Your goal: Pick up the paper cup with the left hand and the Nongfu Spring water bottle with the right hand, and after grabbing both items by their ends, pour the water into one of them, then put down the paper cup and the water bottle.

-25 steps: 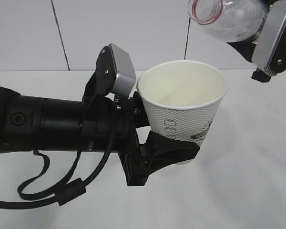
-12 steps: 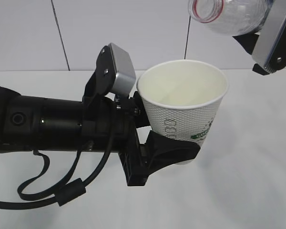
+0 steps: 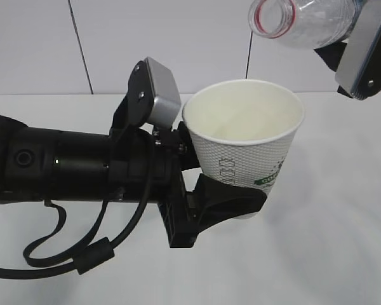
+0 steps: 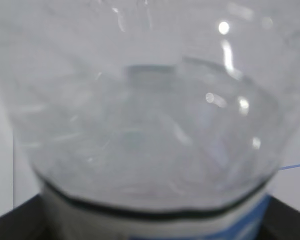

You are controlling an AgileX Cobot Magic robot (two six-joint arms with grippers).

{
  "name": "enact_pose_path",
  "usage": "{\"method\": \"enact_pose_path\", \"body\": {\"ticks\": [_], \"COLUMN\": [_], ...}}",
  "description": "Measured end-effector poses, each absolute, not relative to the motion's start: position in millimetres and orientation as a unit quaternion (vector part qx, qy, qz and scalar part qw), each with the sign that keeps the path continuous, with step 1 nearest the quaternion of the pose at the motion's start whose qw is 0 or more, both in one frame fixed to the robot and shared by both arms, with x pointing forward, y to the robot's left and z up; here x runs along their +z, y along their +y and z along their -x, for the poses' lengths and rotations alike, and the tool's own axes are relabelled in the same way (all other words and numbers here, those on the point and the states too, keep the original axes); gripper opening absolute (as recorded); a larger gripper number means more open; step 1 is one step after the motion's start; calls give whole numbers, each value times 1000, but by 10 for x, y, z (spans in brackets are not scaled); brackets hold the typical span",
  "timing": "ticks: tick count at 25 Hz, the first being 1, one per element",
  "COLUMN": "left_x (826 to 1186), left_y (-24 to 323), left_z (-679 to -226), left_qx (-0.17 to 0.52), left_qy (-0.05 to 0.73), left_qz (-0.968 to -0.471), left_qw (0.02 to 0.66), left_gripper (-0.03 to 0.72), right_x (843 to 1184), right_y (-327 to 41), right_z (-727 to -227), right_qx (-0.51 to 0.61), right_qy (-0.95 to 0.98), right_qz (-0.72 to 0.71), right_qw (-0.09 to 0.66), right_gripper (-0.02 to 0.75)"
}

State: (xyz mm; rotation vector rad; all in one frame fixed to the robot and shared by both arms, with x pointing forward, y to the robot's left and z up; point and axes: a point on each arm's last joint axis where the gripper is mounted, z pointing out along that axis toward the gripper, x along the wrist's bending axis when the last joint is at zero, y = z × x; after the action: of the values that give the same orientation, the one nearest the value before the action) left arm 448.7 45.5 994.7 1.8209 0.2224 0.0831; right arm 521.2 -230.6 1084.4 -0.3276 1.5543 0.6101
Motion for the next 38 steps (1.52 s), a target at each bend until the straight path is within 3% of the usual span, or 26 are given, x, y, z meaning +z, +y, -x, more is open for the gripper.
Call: {"method": "enact_pose_path", "body": {"ticks": [38], "left_x": [9949], "left_y": [453], "left_z": [-4485], "left_qx": [35], "left_qy": [95], "left_qz": [-787], "left_qw": [609], "left_gripper": [524], "right_x": [10854], "right_y": [-2298], "right_z": [-5207], "right_qx": [248], "right_qy": [676], "right_qz": [174], "right_qw": [672], "right_gripper": [493]}}
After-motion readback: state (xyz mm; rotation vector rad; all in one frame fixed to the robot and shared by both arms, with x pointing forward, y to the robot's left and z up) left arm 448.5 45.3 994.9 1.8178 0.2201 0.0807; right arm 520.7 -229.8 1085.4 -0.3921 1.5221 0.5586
